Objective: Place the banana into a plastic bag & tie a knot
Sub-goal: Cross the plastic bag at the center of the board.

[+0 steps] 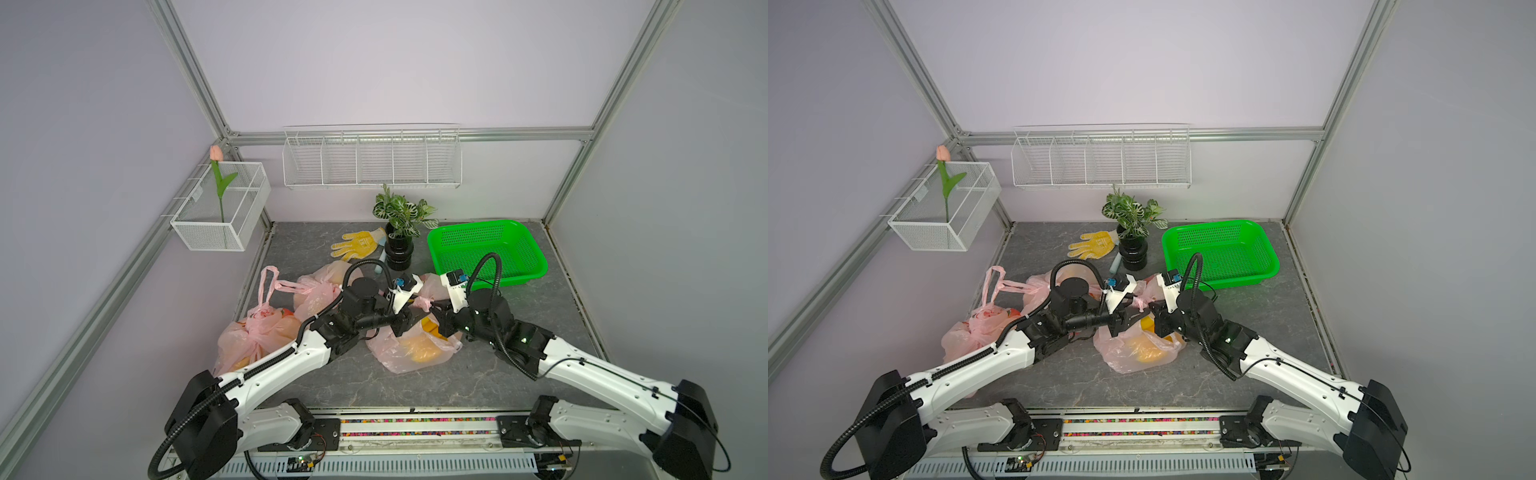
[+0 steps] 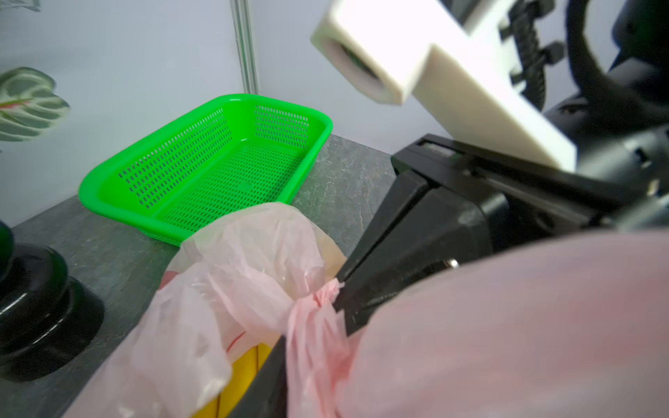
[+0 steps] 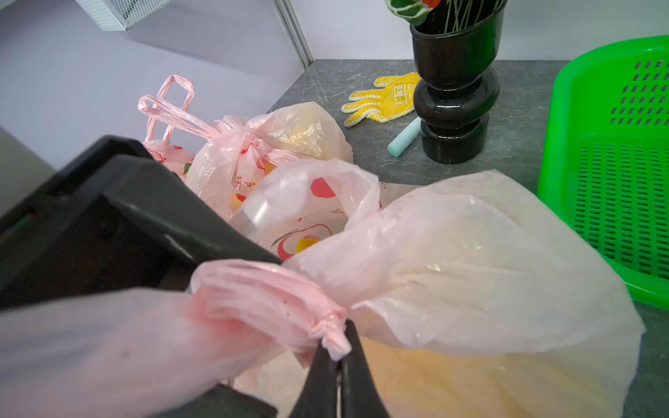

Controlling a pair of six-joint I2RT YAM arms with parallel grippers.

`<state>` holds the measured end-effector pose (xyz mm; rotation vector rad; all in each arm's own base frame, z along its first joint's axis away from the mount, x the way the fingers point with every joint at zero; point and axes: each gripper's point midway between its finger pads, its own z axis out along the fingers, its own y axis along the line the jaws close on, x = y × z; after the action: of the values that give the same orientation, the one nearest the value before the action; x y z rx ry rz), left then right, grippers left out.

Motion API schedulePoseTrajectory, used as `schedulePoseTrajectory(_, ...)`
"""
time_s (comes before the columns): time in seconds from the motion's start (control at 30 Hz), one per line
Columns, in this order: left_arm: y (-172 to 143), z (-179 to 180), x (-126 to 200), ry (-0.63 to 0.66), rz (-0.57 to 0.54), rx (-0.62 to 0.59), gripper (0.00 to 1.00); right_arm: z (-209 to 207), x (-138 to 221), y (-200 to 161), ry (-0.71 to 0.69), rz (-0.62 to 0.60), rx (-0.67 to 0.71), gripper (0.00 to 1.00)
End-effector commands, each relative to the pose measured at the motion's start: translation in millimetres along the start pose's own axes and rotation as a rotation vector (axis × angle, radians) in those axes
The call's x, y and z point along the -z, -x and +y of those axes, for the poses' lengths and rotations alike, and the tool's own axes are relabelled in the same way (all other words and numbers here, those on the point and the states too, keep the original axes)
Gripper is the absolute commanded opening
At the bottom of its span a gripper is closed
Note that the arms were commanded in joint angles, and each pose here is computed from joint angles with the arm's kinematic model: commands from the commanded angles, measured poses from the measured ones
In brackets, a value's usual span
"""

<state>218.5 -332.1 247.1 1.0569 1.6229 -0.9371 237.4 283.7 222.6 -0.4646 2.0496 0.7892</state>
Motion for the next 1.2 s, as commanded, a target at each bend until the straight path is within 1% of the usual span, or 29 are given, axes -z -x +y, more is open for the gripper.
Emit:
schedulePoseTrajectory(0.0, 23.5, 5.7, 6.2, 0.049, -0.094, 0.035, 0.38, 5.8, 3.6, -2.3, 0.017, 0.001, 0.012, 0.07)
schedulePoseTrajectory(0.07, 25.3, 9.3, 5.0, 0.065, -0.105, 0.058, 0.34, 9.6, 4.2, -1.8, 0.025, 0.001, 0.026, 0.07)
schedulePoseTrajectory(0.17, 21.4, 10.6, 1.1, 0.065, -0.081, 0.057, 0.23, 13.5, 7.3, 0.5, 0.029, -0.007, 0.044, 0.07)
schedulePoseTrajectory(0.27, 16.4, 14.2, 0.7, 0.085, -0.057, 0.052, 0.17, 13.4, 15.4, 5.5, 0.02, -0.024, 0.058, 0.07)
schedulePoseTrajectory(0.3, 15.4, 14.6, 1.3, 0.089, -0.054, 0.051, 0.16, 13.2, 18.6, 6.8, 0.017, -0.028, 0.065, 0.07)
schedulePoseTrajectory(0.47, 13.0, 18.1, 6.2, 0.121, -0.057, 0.048, 0.18, 18.7, 33.6, 8.7, 0.035, -0.037, 0.1, 0.07)
schedulePoseTrajectory(0.6, 13.4, 18.8, 5.5, 0.124, -0.06, 0.05, 0.19, 32.0, 34.5, -1.6, 0.078, -0.004, 0.12, 0.07)
schedulePoseTrajectory(0.83, 13.5, 16.5, 5.3, 0.109, -0.064, 0.048, 0.2, 36.4, 17.3, -30.9, 0.08, 0.083, 0.126, 0.07)
schedulePoseTrajectory(0.93, 13.1, 12.7, 5.7, 0.09, -0.062, 0.044, 0.2, 32.0, 4.9, -40.4, 0.057, 0.115, 0.123, 0.07)
schedulePoseTrajectory(1.0, 11.5, 11.4, 6.1, 0.083, -0.057, 0.046, 0.21, 28.2, -2.6, -43.0, 0.034, 0.118, 0.123, 0.07)
schedulePoseTrajectory(1.17, 3.8, 7.1, 7.8, 0.066, -0.033, 0.058, 0.29, 27.5, -10.4, -36.1, 0.023, 0.071, 0.127, 0.07)
